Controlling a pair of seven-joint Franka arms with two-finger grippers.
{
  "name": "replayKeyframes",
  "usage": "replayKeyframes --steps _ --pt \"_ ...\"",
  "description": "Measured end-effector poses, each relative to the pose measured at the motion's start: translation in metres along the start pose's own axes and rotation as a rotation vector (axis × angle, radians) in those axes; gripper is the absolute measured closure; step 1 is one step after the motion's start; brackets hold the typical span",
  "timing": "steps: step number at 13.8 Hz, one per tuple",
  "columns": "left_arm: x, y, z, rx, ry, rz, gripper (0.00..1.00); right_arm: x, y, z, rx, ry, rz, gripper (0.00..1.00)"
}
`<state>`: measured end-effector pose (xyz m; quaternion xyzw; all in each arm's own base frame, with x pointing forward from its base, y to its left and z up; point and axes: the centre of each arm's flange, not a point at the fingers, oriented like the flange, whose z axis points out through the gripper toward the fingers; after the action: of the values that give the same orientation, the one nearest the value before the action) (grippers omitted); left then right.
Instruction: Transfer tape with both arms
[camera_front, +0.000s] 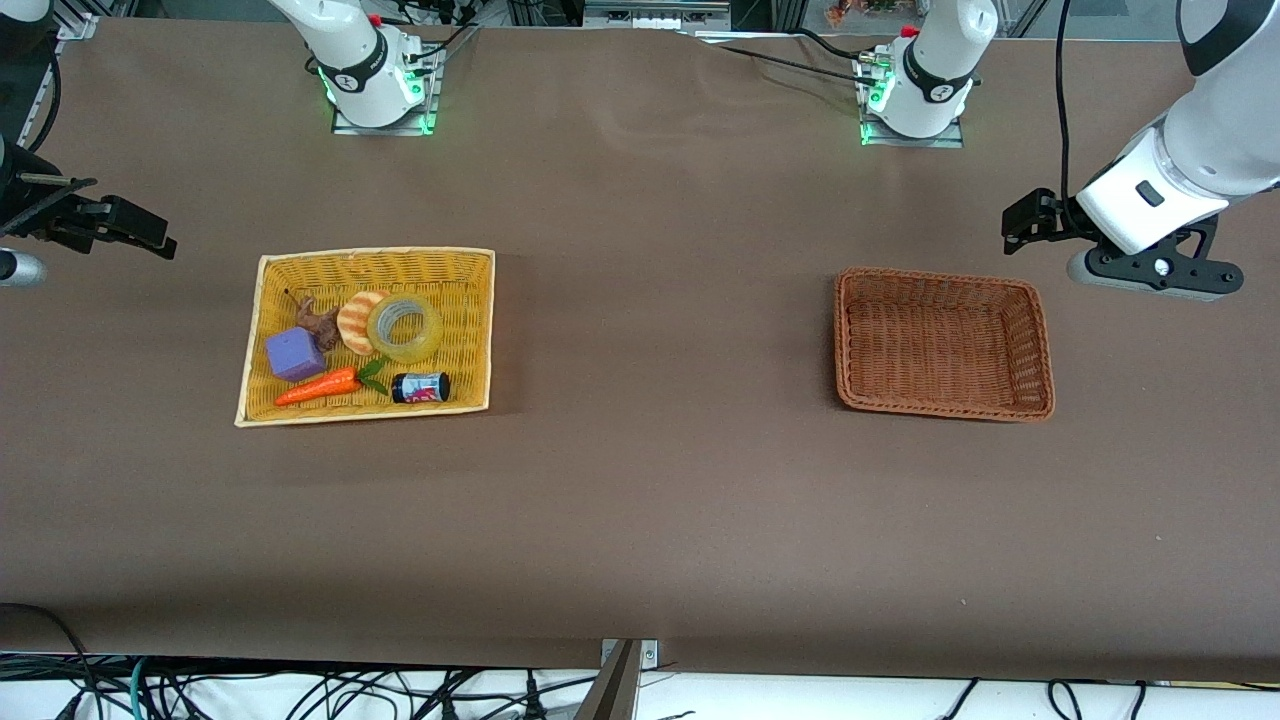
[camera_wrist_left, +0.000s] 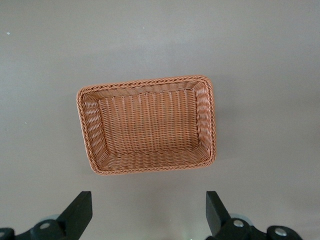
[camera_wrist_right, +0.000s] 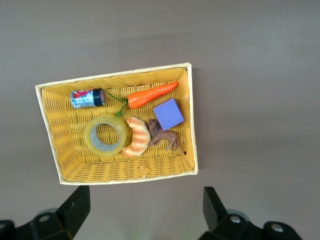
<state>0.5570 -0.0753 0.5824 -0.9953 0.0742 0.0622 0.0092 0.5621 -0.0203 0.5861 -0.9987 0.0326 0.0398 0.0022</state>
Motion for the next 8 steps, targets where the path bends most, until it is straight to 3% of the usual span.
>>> replayKeyframes --steps 8 --pt "0.0006 -0.0001 0.0011 0.000 -0.002 0.000 0.00 0.0019 0.0018 0.0032 -0.016 -0.006 0.000 0.00"
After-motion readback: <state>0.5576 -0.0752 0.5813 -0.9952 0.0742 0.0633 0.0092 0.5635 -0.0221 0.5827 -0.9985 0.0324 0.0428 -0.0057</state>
